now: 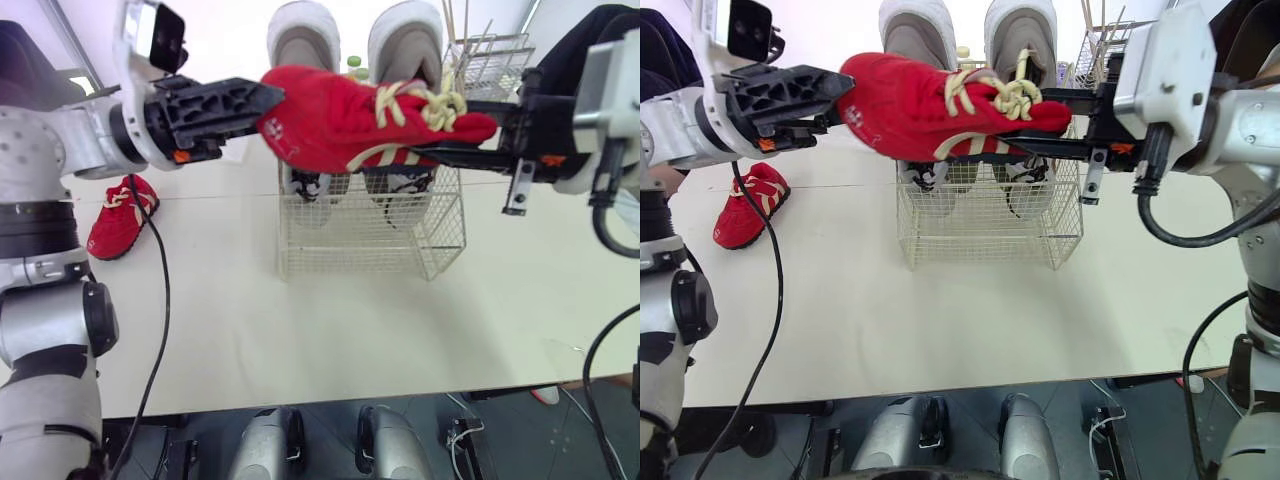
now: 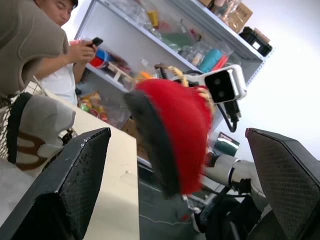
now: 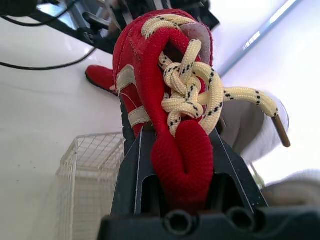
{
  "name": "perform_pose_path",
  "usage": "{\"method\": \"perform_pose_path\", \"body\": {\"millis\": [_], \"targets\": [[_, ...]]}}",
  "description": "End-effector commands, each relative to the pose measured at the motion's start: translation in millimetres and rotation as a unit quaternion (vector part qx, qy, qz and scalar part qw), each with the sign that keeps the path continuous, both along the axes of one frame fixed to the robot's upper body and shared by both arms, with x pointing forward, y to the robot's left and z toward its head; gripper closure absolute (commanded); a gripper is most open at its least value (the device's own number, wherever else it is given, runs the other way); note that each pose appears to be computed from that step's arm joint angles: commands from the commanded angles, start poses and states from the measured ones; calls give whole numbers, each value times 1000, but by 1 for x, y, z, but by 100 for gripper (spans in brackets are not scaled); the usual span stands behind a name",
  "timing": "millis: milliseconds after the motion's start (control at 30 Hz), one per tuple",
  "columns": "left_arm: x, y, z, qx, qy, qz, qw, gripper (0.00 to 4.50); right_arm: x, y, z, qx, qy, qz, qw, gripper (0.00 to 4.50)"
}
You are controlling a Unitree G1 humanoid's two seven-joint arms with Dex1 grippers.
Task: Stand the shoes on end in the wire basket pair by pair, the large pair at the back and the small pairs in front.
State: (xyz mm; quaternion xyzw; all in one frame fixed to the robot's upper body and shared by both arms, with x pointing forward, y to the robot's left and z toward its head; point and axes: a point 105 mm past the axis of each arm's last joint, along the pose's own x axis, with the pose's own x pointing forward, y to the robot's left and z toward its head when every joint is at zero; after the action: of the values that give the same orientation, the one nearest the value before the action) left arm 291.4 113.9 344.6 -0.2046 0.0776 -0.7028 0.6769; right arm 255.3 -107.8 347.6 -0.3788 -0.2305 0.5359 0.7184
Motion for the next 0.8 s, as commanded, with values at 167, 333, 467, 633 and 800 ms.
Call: {"method": "perform_pose_path", "body": {"millis": [167,333,467,633,800], "targets": [[-11,-9,-8,35,-19,-18,999,0,-2,10,12,-6,-39,25,999,416],[-14,-8,-10,35,-12,-25,999,182,0,9,15,-4,-41,22,999,416],[-14,-6,-10,23,-3,-24,999,368,2,7,18,2,-35,15,999,416],[-9,-5,-6,-8,7,-10,1000,422,5,0,23,30,11,-9,999,317],[-6,-1,-4,-48,5,18,999,422,-2,-17,35,94,94,-26,991,72]]}}
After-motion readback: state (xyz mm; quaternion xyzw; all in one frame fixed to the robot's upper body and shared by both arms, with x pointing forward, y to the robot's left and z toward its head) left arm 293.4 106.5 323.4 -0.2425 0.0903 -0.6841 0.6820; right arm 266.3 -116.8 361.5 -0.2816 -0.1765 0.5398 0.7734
